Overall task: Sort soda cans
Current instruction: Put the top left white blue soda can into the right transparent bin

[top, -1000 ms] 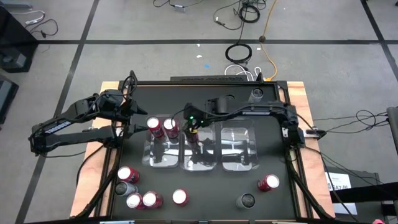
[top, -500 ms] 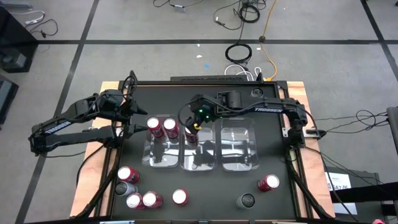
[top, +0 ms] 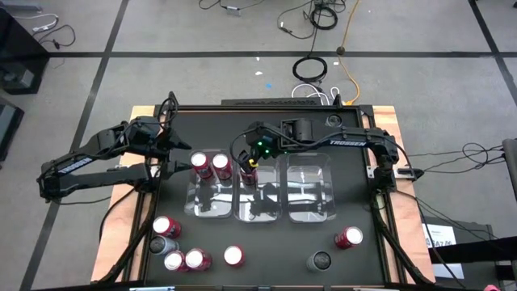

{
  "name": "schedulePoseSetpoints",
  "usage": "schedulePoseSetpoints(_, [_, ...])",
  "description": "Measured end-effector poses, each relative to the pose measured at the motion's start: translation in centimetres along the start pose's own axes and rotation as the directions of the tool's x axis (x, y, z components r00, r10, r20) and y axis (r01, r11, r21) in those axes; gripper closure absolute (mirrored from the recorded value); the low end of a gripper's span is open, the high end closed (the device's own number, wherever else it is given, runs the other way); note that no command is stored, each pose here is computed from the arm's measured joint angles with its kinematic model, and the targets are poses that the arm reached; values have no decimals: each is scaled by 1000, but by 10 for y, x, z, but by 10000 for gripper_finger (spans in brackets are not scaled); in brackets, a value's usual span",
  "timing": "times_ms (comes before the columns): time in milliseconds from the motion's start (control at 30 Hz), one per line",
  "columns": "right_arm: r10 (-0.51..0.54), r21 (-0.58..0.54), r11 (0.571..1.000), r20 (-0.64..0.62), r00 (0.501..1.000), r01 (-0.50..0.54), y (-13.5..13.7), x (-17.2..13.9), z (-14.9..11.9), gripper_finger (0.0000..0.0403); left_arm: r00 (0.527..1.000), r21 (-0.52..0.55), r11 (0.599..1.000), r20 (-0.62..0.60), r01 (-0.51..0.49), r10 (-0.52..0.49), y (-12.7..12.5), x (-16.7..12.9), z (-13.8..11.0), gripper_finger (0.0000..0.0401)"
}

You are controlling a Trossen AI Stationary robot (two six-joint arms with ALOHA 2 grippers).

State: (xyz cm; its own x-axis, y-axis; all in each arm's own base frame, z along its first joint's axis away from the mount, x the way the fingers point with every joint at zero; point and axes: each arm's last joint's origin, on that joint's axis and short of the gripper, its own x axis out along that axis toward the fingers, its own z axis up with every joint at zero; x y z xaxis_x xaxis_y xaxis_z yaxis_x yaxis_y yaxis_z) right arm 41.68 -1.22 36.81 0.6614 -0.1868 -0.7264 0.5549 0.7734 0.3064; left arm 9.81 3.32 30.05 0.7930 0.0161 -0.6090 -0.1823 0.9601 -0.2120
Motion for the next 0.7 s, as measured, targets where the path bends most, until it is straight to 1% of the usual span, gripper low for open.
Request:
schedulePoseSetpoints(100, [-5, 33, 999, -8, 1000, 5, 0, 0, -1, 53, 1000, -48, 999, 1, -1, 1, 0, 0, 0, 16])
schedulePoseSetpoints(233, [-27, 67, 997, -32, 999, 29, -3, 0, -3, 53, 1000, -56, 998, 0, -1, 1, 0, 0, 0, 16])
schedulePoseSetpoints(400, [-150, 98, 982, -139, 979, 164, -18, -2, -11, 53, 1000, -70, 998, 14, -2, 3, 0, 0, 1, 16])
schedulePoseSetpoints(500, [-252, 90, 957, -201, 946, 274, -26, -6, -19, 53, 999, -64, 998, 37, -6, 8, 0, 0, 4, 16])
schedulePoseSetpoints(633, [-347, 53, 927, -250, 904, 370, -33, -11, -26, 53, 998, -63, 997, 57, -36, 40, 1, 1, 7, 16])
schedulePoseSetpoints(700, [-379, 42, 914, -270, 885, 404, -36, -13, -28, 53, 997, -89, 995, 44, -54, 58, 3, 3, 7, 16])
